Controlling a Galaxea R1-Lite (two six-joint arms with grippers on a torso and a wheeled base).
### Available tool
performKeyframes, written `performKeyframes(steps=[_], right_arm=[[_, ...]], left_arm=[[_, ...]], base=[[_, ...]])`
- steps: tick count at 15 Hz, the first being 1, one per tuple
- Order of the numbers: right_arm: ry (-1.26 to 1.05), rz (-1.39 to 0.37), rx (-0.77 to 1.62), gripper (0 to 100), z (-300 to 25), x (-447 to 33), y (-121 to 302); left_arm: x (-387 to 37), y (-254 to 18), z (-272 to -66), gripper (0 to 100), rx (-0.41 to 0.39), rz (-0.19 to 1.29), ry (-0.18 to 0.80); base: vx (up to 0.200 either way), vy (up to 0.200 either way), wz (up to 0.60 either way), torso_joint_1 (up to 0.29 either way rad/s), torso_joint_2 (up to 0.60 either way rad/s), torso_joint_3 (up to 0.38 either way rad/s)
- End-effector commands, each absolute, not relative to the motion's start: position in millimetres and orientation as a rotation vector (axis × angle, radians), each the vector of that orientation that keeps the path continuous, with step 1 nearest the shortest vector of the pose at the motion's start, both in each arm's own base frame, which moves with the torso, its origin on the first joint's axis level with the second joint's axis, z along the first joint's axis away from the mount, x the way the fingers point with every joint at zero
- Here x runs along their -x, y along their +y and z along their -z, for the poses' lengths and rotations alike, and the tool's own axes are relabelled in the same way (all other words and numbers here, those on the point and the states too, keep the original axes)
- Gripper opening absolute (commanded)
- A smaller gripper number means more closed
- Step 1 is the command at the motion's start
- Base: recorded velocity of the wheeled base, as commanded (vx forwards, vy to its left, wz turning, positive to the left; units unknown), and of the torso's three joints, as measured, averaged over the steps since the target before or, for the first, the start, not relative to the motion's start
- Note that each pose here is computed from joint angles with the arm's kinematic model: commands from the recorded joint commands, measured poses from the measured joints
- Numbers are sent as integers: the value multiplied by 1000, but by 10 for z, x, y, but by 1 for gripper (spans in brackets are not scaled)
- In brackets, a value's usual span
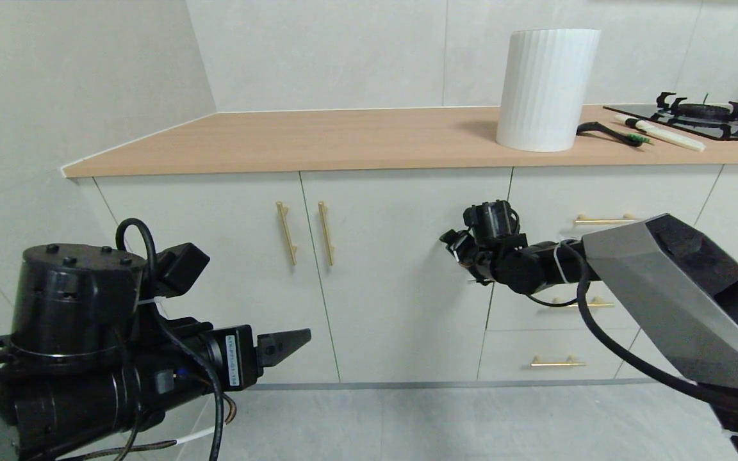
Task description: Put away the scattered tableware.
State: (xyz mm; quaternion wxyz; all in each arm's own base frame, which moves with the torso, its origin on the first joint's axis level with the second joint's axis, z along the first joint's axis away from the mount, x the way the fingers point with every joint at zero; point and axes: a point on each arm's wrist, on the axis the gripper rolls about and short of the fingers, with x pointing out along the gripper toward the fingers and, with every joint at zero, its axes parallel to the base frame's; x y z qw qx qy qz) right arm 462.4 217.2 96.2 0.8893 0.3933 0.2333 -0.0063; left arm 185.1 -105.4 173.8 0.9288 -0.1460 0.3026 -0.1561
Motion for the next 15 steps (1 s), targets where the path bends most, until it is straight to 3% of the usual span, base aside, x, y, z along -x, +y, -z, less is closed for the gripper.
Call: performKeyframes(steps=[1,5,8,11,14,15], right_arm=[[530,-92,-818,100,-1360,-4214,2218],[484,-198,-750,100,-2073,-3446,1951],[389,-265,-649,100,-2490,-2633,1482],[260,-319,-496,100,-2603,-1853,1031],[146,-318,-391,100,-2544,-1197,643],[59,-278,-339,100,-2400,-789,391]], left_arm=[[-1851,-1056,-1740,100,298,321,619],[-1832,-1041,-1761,100,297,321,607],[-1695,-957,-1955,100,303,334,511],[-1416,-737,-2076,100,258,297,388],[-1038,-501,-2021,100,253,281,306],[-734,-322,-1972,100,236,278,215]], base=[[0,0,0,0,0,0],[0,0,0,0,0,0],[0,0,0,0,0,0],[0,0,0,0,0,0],[0,0,0,0,0,0],[0,0,0,0,0,0]])
